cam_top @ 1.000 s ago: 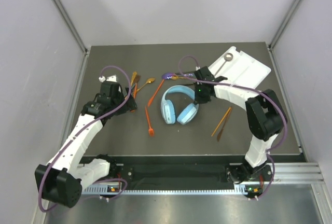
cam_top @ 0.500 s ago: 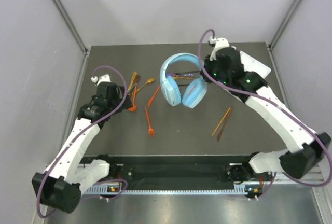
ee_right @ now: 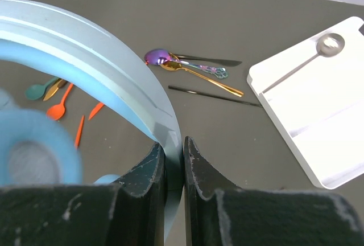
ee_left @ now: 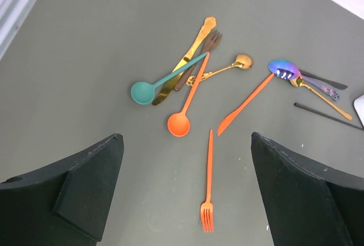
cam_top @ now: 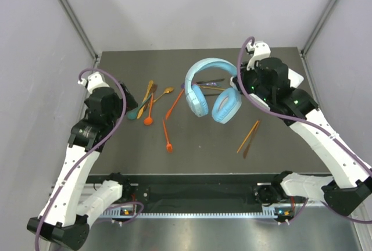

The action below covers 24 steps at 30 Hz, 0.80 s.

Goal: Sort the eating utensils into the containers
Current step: Place the distractor at the center of the board.

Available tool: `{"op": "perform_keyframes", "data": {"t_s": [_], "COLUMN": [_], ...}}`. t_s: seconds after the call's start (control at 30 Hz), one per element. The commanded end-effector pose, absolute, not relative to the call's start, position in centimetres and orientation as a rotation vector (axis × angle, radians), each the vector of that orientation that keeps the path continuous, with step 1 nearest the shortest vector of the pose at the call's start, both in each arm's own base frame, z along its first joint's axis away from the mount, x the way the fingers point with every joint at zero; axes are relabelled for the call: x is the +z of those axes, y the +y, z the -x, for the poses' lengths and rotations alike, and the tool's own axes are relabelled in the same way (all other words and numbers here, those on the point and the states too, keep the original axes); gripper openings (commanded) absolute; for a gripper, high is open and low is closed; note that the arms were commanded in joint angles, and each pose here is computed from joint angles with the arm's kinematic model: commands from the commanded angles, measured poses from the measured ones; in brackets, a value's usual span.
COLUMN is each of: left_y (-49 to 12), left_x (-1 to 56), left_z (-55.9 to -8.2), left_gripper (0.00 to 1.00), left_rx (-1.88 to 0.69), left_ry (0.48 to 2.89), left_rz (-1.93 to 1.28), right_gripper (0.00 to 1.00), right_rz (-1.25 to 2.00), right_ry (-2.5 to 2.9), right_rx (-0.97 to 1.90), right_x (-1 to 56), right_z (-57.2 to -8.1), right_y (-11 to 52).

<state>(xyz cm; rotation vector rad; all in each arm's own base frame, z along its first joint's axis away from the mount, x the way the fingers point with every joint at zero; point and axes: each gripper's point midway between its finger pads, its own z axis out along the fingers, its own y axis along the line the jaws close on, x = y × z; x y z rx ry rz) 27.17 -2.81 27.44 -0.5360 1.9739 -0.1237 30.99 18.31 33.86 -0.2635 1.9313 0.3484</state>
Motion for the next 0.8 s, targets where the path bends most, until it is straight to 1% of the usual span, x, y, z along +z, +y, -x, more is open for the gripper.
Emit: {"op": "perform_keyframes", "data": {"t_s": [0.0, 0.13, 0.27, 0.5, 0.57, 0.6, 0.63, 0.7, 0.77], "left_y": [-1.6, -1.1, -1.3, -1.2, -1.2, -1.2, -1.3, -1.4, -1.7], "left_x": [30.8, 31.7, 31.2, 30.8, 30.9, 30.9, 30.9, 30.7, 30.5], "left_z": [-26.0, -26.0, -26.4, -26.4, -26.4, -26.3, -26.4, -26.5, -26.6], "left_gripper": [0.98, 0.98, 0.98, 0.98, 0.98, 0.98, 0.98, 0.98, 0.98], "left_rx": [-0.105, -0.075, -0.075, -0.068, -0.066, -0.066, -0.068, -0.077, -0.083], "left_ry": [1.889, 1.867, 1.885, 1.888, 1.887, 1.888, 1.889, 1.894, 1.899], "left_rz": [0.528, 0.528, 0.527, 0.525, 0.522, 0.521, 0.519, 0.514, 0.503], "right_gripper": [0.0, 0.0, 0.0, 0.0, 0.0, 0.0, 0.0, 0.0, 0.0], "right_rz": [0.184, 0.168, 0.141, 0.031, -0.069, -0.094, -0.187, -0.256, -0.326], "right_ry": [1.708, 1.733, 1.721, 1.708, 1.704, 1.726, 1.725, 1.788, 1.818], "right_rx": [0.439, 0.391, 0.359, 0.214, 0.14, 0.099, 0.025, -0.071, -0.08], "right_x": [41.7, 41.1, 41.4, 41.7, 41.9, 41.3, 41.2, 39.2, 37.1], "right_z": [-29.7, -29.5, -29.2, -28.9, -29.1, -29.2, -29.3, -29.7, -29.9], "right_y": [17.5, 16.5, 15.4, 11.8, 9.9, 9.2, 7.3, 5.5, 4.8]}}
